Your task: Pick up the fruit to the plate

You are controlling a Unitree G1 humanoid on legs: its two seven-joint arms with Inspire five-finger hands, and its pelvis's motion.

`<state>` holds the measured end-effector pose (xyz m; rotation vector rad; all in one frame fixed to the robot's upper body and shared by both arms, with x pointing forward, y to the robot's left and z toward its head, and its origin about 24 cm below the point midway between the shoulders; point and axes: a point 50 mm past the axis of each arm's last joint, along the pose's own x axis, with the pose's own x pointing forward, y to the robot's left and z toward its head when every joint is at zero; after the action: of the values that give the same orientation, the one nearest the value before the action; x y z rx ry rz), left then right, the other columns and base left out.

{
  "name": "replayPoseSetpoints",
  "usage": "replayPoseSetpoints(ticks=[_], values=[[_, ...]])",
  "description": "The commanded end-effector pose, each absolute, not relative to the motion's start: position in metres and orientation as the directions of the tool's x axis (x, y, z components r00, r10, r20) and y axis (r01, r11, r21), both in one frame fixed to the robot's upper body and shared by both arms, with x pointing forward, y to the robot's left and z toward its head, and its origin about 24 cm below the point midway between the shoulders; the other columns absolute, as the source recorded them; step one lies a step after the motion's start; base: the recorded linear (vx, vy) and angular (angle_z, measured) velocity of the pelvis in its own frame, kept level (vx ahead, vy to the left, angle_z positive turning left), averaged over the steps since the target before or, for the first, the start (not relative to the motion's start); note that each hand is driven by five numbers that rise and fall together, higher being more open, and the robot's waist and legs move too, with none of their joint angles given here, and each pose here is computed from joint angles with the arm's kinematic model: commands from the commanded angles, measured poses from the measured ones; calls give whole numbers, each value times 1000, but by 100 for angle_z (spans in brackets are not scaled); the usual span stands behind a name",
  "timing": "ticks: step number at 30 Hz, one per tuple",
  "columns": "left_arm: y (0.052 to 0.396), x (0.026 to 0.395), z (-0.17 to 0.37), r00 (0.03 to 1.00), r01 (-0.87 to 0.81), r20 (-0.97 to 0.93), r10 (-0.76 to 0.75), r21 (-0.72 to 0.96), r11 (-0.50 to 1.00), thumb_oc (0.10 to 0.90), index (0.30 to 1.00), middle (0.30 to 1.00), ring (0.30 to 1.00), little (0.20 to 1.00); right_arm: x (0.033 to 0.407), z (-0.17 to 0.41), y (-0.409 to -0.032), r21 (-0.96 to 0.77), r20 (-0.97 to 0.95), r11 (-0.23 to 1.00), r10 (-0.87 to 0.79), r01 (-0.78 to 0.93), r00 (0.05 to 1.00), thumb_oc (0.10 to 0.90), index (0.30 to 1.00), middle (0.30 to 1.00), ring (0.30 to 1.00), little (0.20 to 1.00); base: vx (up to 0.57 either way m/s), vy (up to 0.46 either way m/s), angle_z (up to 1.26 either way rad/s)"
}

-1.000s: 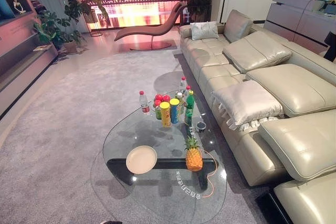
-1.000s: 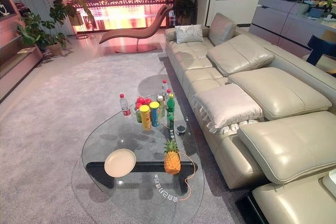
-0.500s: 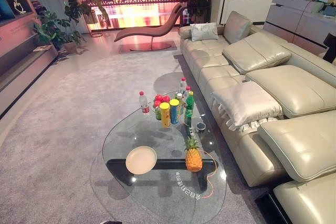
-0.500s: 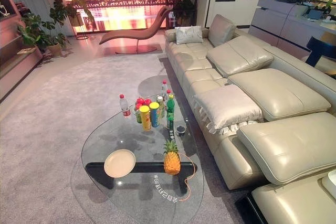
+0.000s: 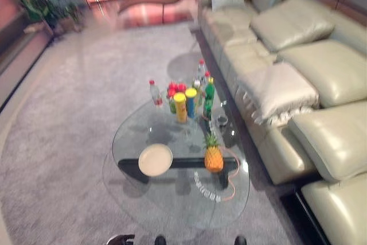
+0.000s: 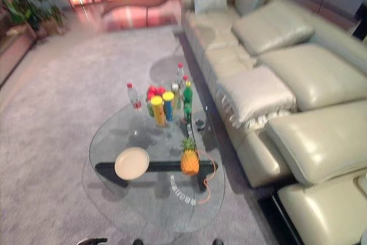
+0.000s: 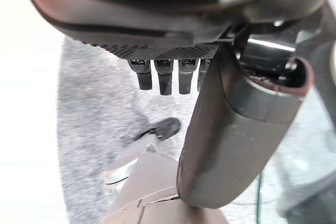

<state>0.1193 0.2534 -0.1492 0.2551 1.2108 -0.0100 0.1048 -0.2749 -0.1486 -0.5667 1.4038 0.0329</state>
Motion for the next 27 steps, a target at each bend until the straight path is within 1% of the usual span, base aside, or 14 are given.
replayPoseSetpoints(ticks=[1,3,5,8,10,11,12,14,17,20,23,27], values=[[245,155,-138,475,139,-879,43,123,983,800,900,900,900,900,153,-125,-295,-491,-861,816,-402,-306,310,800,900,900,900,900,-217,20,-2],[245,173,-129,546,87,-837,38,101,991,800,900,900,900,900,163,-118,-301,-515,-837,816,-415,-261,356,800,900,900,900,900,-128,10,3],[246,179,-126,570,75,-821,37,97,992,800,900,900,900,900,167,-116,-303,-524,-827,817,-420,-240,374,800,900,900,900,900,-57,0,4],[251,198,-113,637,28,-771,25,56,998,800,900,900,900,900,186,-103,-310,-556,-775,814,-435,-169,459,800,900,900,900,900,-109,3,3],[255,216,-101,690,-31,-723,29,11,999,800,900,900,900,900,209,-87,-314,-582,-715,806,-444,-109,540,800,900,900,900,900,-152,15,2],[258,232,-89,734,-74,-678,42,-19,997,800,900,900,900,900,229,-72,-314,-608,-644,792,-457,-49,614,800,900,900,900,900,-160,11,-1],[259,236,-86,745,-88,-665,50,-23,996,800,900,900,900,900,233,-69,-314,-614,-622,789,-463,-27,631,800,900,900,900,900,-177,-5,-3],[261,255,-71,796,-148,-600,87,-53,988,800,900,900,900,900,254,-53,-311,-629,-513,774,-486,75,708,800,900,900,900,900,-163,-20,-4],[267,271,-54,837,-210,-528,141,-73,975,800,900,900,900,900,267,-38,-309,-630,-411,758,-511,169,755,800,900,900,900,900,-131,-26,-2],[271,283,-39,863,-260,-468,190,-88,962,800,900,900,900,900,277,-25,-311,-627,-330,741,-532,240,780,800,900,900,900,900,-109,-24,4],[273,293,-28,878,-302,-418,233,-105,948,800,900,900,900,900,285,-13,-313,-619,-271,731,-544,289,794,800,900,900,900,900,-110,-20,4],[279,300,-18,867,-366,-396,302,-97,925,800,900,900,900,900,296,0,-314,-601,-221,726,-553,334,803,800,900,900,900,900,-66,-34,8]])
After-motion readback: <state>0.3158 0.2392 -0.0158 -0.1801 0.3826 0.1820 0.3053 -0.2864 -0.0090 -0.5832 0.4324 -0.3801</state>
